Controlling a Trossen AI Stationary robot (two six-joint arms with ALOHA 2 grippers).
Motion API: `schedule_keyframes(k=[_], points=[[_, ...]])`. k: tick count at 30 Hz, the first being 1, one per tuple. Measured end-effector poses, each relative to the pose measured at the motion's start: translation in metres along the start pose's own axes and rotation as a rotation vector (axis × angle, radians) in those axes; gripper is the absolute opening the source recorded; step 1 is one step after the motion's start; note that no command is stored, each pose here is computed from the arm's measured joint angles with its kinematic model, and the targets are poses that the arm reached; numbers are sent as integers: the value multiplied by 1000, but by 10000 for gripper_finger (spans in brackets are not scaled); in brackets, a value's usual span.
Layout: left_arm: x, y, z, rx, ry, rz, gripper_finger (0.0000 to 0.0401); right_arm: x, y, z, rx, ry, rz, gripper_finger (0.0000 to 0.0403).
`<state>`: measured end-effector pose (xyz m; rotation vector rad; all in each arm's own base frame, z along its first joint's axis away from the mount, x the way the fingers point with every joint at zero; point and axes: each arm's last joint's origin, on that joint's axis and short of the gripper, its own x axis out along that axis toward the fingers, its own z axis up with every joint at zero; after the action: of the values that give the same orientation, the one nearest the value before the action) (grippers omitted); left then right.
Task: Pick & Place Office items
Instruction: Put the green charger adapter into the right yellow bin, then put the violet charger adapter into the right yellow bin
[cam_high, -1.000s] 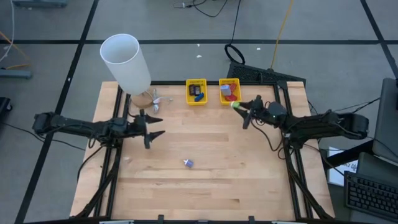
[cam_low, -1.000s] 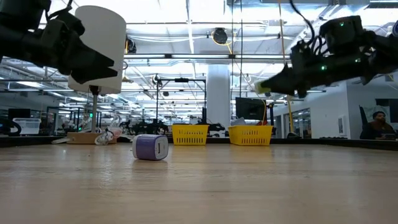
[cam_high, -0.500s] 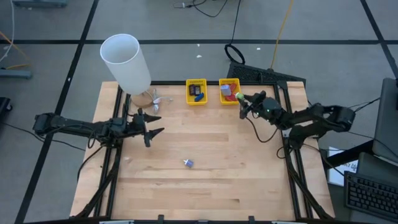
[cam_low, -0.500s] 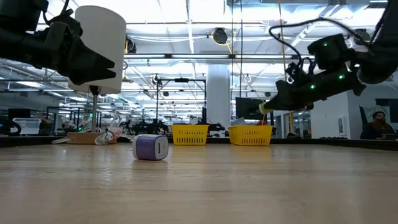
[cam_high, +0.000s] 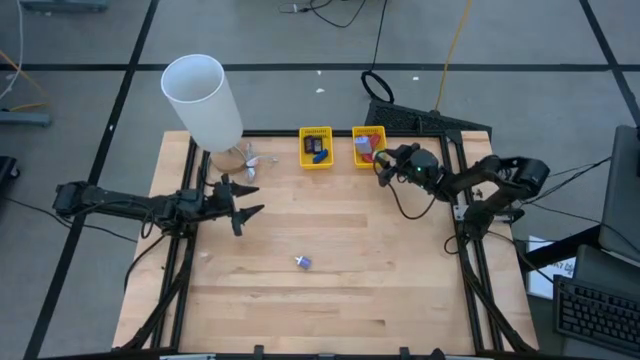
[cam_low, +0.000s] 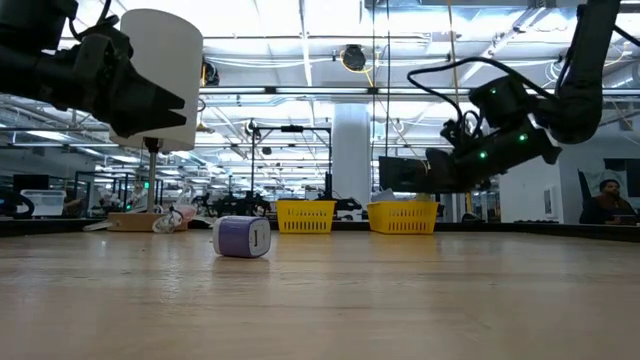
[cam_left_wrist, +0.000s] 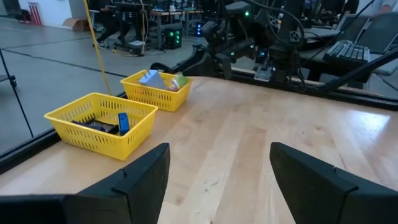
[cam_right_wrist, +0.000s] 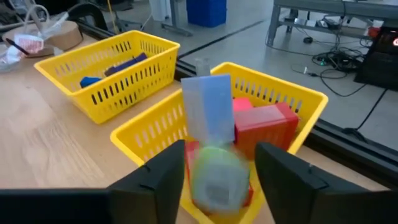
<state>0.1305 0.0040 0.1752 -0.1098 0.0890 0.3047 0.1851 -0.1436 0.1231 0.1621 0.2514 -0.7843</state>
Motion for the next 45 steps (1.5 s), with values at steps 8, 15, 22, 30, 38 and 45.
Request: schedule_keyframes(k=[8, 15, 22, 30, 38, 45], points=[[0, 0, 0, -112, 0, 0, 274, 0, 0, 2, 3, -18, 7, 244], [0, 0, 0, -137, 0, -1, 274, -2, 11, 9, 62, -85, 183, 253], [0, 0, 0, -225, 2, -1, 274, -7, 23, 21, 141, -161, 512, 253], [0, -1, 0, -265, 10, -27, 274, -23, 52, 29, 128, -174, 970, 253], [3, -12, -4, -271, 50, -136, 274, -34, 74, 26, 48, -197, 1095, 253], [22, -42, -11, -67, 84, -257, 258, -33, 73, 27, 52, -210, 1061, 253]])
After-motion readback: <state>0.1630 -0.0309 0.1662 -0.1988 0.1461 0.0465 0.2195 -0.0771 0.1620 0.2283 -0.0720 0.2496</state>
